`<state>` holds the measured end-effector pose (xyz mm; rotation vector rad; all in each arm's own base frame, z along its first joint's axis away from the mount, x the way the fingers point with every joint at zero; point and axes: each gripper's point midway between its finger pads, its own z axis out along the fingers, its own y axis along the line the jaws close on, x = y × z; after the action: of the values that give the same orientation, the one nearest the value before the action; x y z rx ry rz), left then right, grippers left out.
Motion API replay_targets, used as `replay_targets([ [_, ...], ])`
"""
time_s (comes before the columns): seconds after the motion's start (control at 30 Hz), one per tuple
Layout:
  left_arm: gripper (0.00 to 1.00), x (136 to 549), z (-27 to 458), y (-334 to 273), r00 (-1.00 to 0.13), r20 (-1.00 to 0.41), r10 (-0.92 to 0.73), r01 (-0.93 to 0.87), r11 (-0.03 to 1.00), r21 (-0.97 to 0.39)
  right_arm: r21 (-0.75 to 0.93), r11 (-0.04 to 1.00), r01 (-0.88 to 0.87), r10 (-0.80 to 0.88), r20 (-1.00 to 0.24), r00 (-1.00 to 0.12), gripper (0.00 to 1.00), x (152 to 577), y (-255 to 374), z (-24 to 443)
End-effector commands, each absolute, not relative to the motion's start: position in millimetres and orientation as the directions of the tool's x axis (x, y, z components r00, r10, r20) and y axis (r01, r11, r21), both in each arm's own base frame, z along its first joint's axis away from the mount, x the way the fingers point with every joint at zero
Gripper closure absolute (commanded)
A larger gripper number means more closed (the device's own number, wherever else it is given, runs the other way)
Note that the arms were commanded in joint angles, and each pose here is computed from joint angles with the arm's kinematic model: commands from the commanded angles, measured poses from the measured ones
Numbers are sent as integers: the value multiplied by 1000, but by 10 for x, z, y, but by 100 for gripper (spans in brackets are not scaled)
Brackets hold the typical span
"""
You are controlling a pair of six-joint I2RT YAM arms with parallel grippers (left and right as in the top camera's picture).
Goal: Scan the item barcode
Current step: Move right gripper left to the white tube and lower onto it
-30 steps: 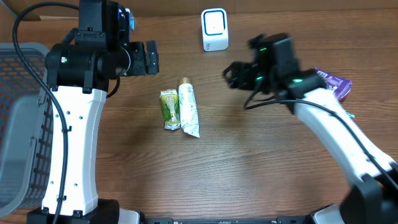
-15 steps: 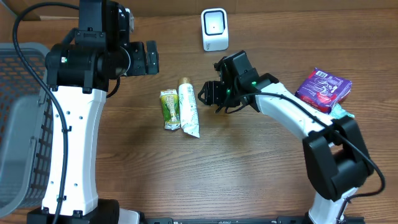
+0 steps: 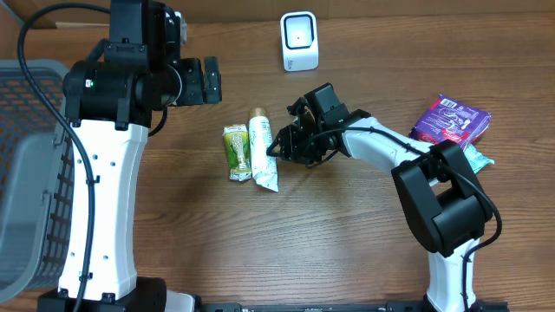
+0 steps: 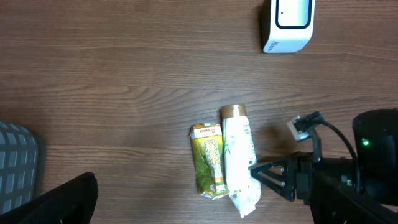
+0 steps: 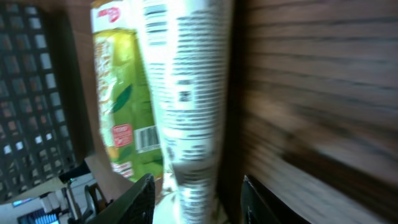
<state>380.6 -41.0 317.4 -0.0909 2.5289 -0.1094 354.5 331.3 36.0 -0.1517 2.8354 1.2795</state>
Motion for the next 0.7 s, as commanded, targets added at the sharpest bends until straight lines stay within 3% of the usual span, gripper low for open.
replay_targets([
  [0.0, 0, 3823, 3205, -411, -811, -579, -81, -33, 995, -92, 771, 623, -131, -118, -72, -990, 57, 3447, 3470, 441],
  [0.13, 0, 3823, 3205, -410, -811, -579, -81, -34, 995, -92, 772, 620, -141, -125, -81, -989, 58, 3434, 3503, 447],
  [0.3, 0, 3823, 3205, -410, -811, -579, -81, -34, 995, -92, 716, 693, -78, -51, -60, -997, 60, 3453, 3478, 308],
  [0.43, 1, 3823, 3205, -410, -811, -579, -81, -34, 995, -92, 673, 736, -73, -30, -76, -997, 68, 3442, 3491, 214],
  [0.6, 0, 3823, 3205, -410, -811, -579, -81, -34, 995, -92, 645, 760, -85, -26, -101, -995, 96, 3442, 3505, 176],
  [0.67, 0, 3823, 3205, -411, -811, -579, -81, -33, 995, -92, 645, 759, -85, -27, -100, -995, 96, 3440, 3507, 179],
])
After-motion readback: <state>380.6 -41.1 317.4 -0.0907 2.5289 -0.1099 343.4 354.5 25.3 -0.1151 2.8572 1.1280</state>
